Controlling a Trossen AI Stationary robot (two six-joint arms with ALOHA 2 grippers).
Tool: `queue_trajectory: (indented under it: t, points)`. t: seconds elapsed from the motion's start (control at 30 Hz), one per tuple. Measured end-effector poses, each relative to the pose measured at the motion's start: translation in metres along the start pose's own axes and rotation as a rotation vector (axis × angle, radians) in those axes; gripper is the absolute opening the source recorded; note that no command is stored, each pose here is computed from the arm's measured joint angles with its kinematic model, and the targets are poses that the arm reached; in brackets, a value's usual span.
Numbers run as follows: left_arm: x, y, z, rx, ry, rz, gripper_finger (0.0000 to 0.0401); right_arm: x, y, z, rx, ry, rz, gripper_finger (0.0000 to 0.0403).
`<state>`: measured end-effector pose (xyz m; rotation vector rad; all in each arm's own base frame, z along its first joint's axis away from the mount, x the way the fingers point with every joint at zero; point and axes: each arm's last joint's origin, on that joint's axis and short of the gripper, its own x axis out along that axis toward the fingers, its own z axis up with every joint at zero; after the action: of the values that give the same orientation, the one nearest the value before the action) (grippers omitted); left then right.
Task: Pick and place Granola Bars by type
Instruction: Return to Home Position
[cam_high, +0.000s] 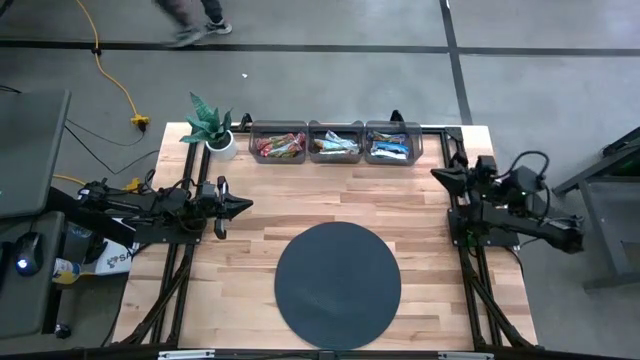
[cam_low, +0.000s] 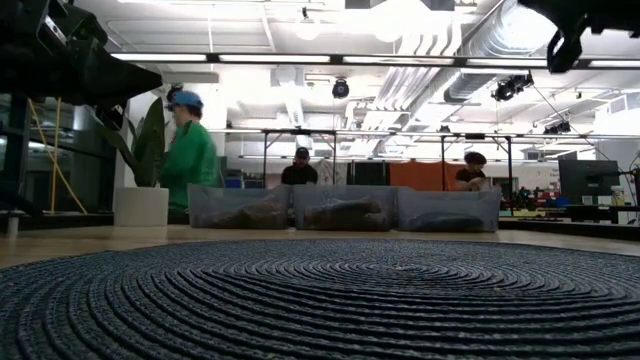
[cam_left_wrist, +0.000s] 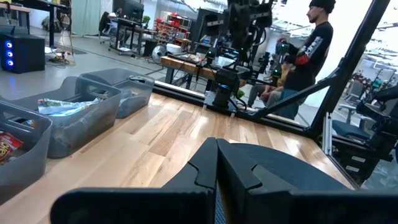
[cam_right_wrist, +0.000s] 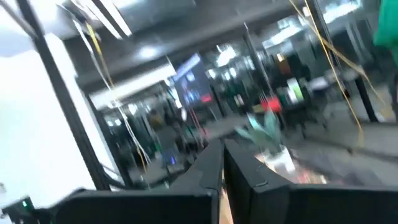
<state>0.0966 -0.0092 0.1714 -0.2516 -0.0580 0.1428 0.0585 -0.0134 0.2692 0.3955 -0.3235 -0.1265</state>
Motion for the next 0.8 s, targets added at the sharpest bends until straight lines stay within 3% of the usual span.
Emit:
queue_trajectory:
  t: [0.17,0.4,0.6,0.8]
  points:
    - [0.0,0.0,0.0,0.0,0.0,0.0,0.0001,0.004,0.002,0.001,-0.058,-0.149,0.128,0.0]
    - [0.0,0.0,0.0,0.0,0.0,-0.001,0.0001,0.006,-0.012,-0.03,-0.019,-0.259,0.216,0.0]
    - [0.0,0.0,0.0,0.0,0.0,-0.001,0.0001,0.005,-0.017,-0.043,0.003,-0.252,0.259,0.0]
    - [0.0,0.0,0.0,0.0,0.0,0.0,0.0001,0.008,-0.023,-0.057,0.042,-0.122,0.228,0.0]
